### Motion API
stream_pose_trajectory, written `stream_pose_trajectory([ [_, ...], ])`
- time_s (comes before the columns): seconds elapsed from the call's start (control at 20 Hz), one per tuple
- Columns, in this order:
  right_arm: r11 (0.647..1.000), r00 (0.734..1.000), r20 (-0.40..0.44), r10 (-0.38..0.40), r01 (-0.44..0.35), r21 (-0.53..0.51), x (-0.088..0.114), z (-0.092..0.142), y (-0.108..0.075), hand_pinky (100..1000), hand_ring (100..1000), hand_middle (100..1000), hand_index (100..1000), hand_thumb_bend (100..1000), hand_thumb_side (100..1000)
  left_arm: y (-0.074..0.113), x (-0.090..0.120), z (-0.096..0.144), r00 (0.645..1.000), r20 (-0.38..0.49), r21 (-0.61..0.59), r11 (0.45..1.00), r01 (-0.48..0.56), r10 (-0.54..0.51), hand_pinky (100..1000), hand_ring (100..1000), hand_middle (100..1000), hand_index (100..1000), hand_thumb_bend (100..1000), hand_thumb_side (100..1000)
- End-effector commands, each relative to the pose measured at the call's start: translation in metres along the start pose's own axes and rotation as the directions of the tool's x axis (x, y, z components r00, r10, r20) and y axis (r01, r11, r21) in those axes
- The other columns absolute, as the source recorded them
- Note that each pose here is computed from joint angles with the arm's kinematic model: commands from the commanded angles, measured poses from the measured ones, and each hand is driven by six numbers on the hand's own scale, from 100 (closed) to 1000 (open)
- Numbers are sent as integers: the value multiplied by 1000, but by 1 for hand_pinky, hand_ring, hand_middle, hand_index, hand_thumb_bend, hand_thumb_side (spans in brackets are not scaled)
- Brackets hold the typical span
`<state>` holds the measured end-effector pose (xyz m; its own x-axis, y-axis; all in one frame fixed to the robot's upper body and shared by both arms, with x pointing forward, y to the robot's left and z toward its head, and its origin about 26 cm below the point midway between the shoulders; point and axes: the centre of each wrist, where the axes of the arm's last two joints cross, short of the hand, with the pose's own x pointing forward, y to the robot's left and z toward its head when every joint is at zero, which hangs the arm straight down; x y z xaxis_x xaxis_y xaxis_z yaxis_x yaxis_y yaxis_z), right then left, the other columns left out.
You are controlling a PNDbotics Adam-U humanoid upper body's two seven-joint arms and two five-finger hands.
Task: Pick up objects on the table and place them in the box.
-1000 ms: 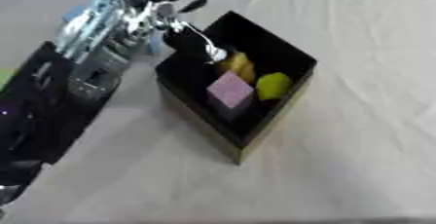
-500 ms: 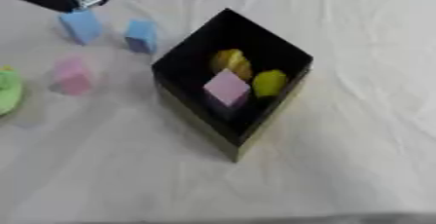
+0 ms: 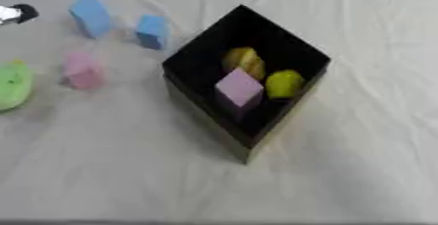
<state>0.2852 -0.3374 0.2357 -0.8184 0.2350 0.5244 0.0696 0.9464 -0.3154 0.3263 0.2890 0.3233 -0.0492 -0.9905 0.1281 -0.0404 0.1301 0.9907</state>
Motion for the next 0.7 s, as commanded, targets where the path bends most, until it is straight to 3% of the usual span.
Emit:
stream_pose_trajectory([
  [0.05,999,999,29,30,-30,12,7,-6,-5,870,826,581,773,100,543,9,-20,3,996,-82,-19,999,27,-28,910,899,862,914,597,306],
  [0.1,999,999,28,29,-30,11,7,-6,-5,870,826,581,773,100,545,6,-25,3,994,-101,-41,999,27,-31,910,900,863,915,604,267],
  [0.15,1000,999,27,29,-29,11,7,-6,-5,870,826,581,773,100,544,3,-30,3,993,-118,-58,998,24,-31,910,900,863,915,606,311],
  [0.7,1000,999,23,23,-23,-3,6,-5,-4,870,826,581,773,100,546,-36,-80,-7,960,-278,-196,977,-82,25,910,902,865,917,645,344],
])
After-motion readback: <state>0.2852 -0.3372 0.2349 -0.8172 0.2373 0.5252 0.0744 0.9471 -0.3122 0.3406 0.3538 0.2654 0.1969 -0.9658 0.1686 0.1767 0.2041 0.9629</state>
